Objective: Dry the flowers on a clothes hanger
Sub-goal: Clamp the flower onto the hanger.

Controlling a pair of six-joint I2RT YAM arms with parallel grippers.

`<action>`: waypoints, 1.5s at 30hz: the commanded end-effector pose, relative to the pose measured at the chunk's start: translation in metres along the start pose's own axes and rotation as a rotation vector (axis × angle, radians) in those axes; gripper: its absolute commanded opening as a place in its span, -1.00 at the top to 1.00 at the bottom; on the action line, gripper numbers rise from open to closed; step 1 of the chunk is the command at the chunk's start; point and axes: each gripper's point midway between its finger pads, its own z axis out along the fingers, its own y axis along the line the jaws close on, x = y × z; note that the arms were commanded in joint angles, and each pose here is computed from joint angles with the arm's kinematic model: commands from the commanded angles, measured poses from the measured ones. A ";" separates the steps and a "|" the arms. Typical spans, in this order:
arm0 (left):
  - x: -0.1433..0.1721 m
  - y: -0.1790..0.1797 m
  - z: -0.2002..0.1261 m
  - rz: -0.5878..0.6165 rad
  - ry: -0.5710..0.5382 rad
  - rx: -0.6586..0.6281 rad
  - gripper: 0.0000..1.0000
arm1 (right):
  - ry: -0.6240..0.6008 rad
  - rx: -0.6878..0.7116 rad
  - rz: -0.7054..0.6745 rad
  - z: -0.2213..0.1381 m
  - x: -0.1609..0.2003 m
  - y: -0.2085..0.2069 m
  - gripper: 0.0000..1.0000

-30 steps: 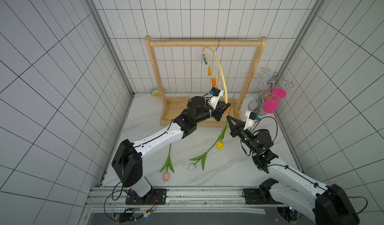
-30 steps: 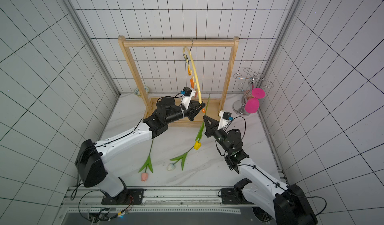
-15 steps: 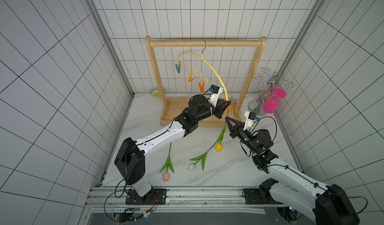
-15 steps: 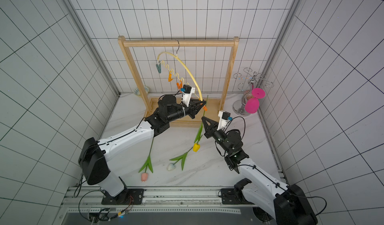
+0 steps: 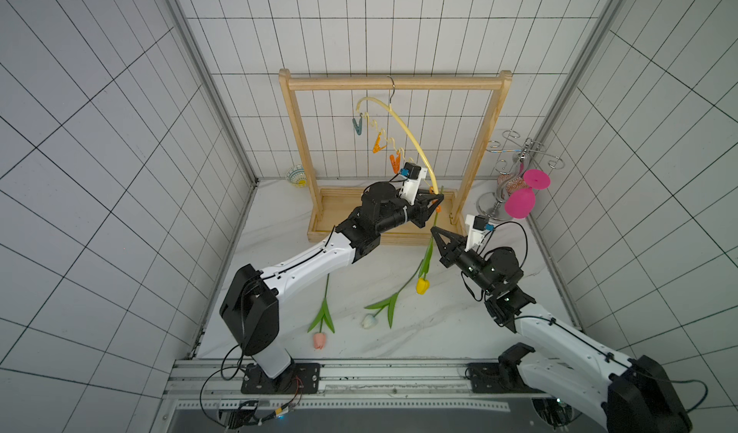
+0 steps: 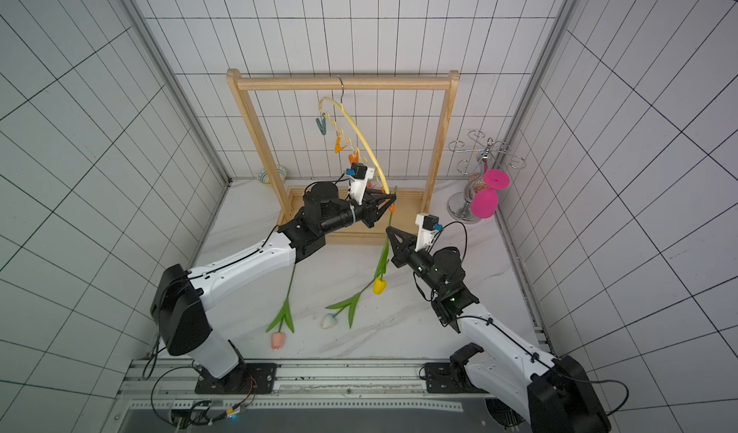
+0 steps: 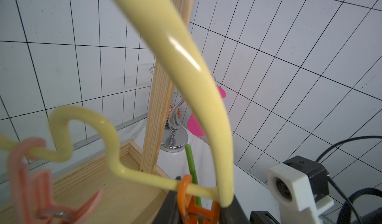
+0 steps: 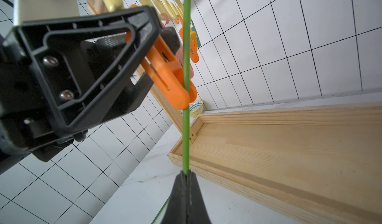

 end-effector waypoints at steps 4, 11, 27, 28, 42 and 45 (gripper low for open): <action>-0.004 -0.002 0.002 0.012 -0.016 0.015 0.32 | -0.048 -0.035 -0.035 0.003 -0.026 0.018 1.00; -0.005 0.000 -0.001 0.022 -0.025 0.004 0.32 | -0.056 -0.034 -0.039 0.003 -0.030 0.020 1.00; -0.003 -0.001 0.001 0.017 -0.047 0.021 0.72 | -0.079 -0.028 -0.028 0.007 -0.047 0.026 1.00; -0.003 -0.001 0.000 0.020 -0.049 0.022 0.71 | -0.083 -0.028 -0.029 0.007 -0.048 0.026 1.00; -0.003 -0.002 -0.002 0.021 -0.050 0.023 0.54 | -0.074 -0.053 -0.057 0.007 -0.049 0.032 1.00; -0.002 -0.001 -0.002 0.020 -0.048 0.020 0.37 | -0.072 -0.054 -0.061 0.007 -0.049 0.032 1.00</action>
